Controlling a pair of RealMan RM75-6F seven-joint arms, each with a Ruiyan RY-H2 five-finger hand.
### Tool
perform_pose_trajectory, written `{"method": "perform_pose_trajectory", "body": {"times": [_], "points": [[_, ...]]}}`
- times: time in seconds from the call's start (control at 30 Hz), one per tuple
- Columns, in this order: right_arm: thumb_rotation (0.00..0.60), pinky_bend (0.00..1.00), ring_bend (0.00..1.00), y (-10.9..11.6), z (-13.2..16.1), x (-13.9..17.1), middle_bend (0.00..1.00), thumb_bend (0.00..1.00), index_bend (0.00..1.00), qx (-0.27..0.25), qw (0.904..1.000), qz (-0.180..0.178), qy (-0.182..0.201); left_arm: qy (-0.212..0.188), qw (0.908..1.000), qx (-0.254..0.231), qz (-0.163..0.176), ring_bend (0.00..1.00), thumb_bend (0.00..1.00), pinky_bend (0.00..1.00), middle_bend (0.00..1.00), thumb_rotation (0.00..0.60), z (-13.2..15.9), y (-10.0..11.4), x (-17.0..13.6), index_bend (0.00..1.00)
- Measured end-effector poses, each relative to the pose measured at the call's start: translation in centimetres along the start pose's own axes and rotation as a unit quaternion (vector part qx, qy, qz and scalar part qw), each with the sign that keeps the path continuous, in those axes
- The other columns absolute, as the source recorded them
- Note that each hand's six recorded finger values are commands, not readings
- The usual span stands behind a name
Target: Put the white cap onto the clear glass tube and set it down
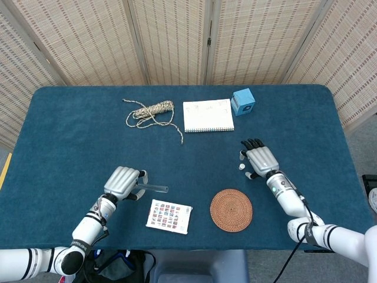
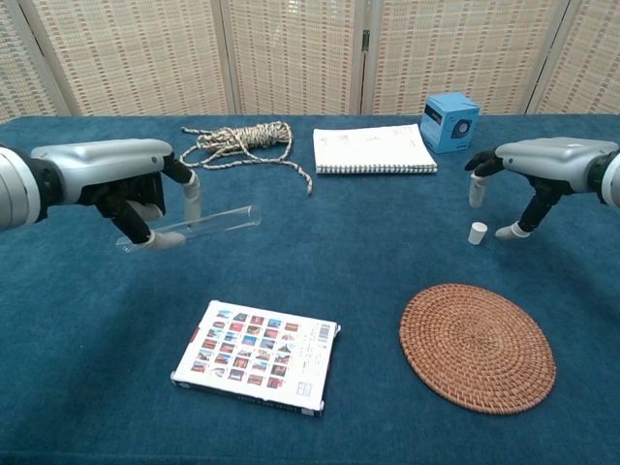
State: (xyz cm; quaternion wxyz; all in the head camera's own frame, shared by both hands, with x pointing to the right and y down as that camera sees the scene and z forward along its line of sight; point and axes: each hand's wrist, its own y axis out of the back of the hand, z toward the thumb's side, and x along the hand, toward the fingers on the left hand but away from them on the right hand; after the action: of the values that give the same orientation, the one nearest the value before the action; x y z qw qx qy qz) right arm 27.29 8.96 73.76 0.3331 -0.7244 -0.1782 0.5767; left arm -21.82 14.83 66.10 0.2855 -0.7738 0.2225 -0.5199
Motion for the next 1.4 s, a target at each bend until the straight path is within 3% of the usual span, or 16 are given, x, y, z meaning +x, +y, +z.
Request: {"method": "perform_pose_trajectory", "body": {"times": [0.4, 1.4], "points": [[0.600, 0.00, 0.00, -1.0, 0.5, -1.5, 0.11, 0.29, 0.42, 0.005, 0.9999, 0.013, -0.004, 0.001, 1.0000, -0.002, -0.002, 0.90, 0.36, 1.00, 1.00, 0.600, -0.2, -0.2, 0.0, 0.60], [0.600, 0.00, 0.00, -1.3, 0.6, -2.3, 0.18, 0.33, 0.51, 0.018, 0.9995, 0.021, -0.012, 0.005, 1.0000, -0.003, -0.007, 0.90, 0.36, 1.00, 1.00, 0.600, -0.7, -0.8, 0.3, 0.60]]}}
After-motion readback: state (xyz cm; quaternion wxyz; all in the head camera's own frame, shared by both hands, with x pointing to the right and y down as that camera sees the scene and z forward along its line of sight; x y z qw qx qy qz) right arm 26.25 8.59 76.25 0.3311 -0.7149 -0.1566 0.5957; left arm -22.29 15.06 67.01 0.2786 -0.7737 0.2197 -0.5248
